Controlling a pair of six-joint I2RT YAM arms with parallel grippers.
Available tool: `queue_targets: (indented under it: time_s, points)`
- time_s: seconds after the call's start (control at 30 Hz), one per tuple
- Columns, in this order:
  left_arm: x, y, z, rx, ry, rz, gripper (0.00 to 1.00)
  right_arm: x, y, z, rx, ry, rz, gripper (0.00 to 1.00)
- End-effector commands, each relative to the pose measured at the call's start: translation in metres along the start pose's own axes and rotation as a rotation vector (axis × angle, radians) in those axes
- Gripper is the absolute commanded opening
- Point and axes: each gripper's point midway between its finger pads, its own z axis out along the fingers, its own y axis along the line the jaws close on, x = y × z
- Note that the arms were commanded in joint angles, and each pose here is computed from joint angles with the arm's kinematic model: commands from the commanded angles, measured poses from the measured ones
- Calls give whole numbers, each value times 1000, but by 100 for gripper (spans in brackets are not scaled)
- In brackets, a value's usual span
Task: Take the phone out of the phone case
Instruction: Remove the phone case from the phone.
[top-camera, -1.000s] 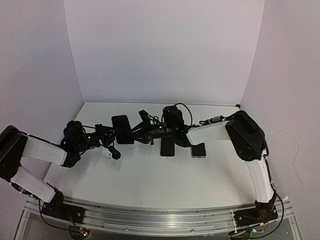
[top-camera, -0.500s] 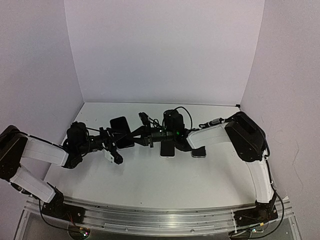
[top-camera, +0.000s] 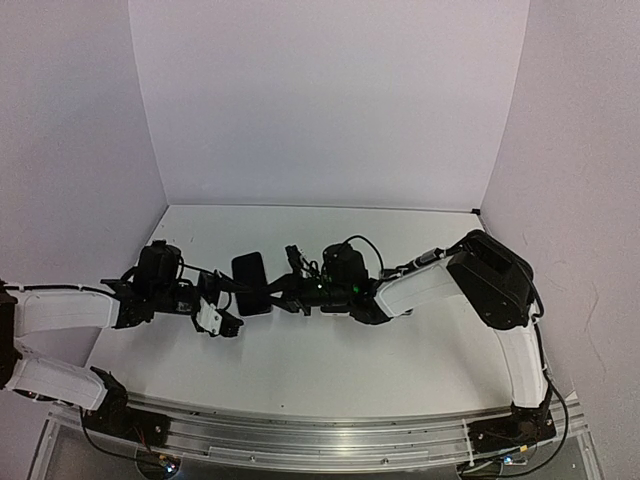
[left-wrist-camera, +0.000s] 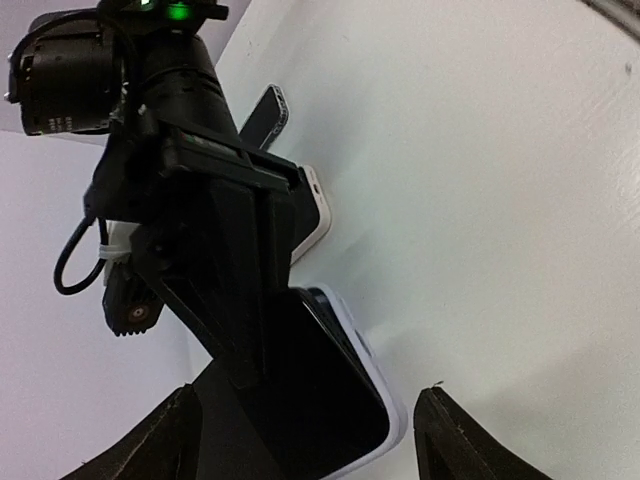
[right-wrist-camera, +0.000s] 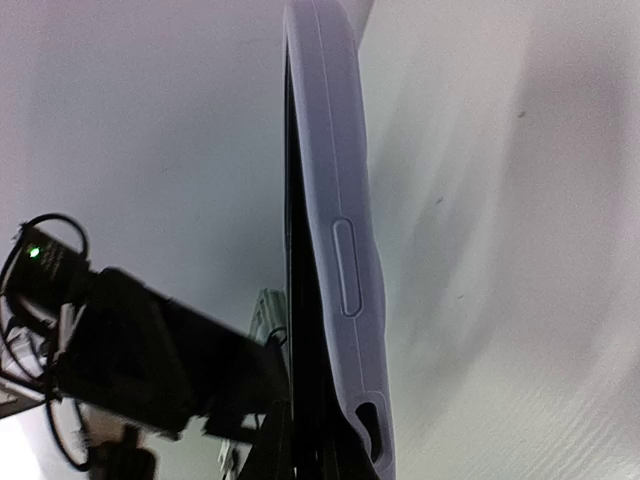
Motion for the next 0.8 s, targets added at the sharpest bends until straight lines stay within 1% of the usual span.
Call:
queue_targets:
  time_s: [0.0, 0.1, 0.2, 0.3, 0.33, 0.4, 0.5, 0.6, 0.67, 0.77]
  points:
    - [-21, 45, -11, 45, -54, -517, 74, -57, -2, -21, 98, -253, -19, 0]
    - [-8, 68, -13, -19, -23, -803, 74, -75, 11, -25, 108, -322, -13, 0]
    - [23, 98, -26, -143, -4, -1182, 74, -91, 38, -32, 73, -378, -36, 0]
    - [55, 111, -43, -198, -45, -1507, 74, -105, 70, -40, 29, -426, -66, 0]
    - [61, 117, -48, -216, -73, -1561, 75, -110, 83, -44, 13, -444, -83, 0]
    - [58, 121, -53, -215, -142, -1637, 77, -119, 105, -52, -15, -479, -118, 0]
    - [39, 131, -61, -223, -298, -1655, 82, -128, 141, -59, -72, -513, -166, 0]
    - [24, 141, -68, -236, -430, -1637, 85, -133, 176, -61, -130, -535, -222, 0]
    - [19, 146, -66, -240, -473, -1636, 86, -132, 195, -60, -164, -538, -258, 0]
    - [2, 165, -59, -256, -533, -1577, 82, -132, 218, -56, -215, -547, -280, 0]
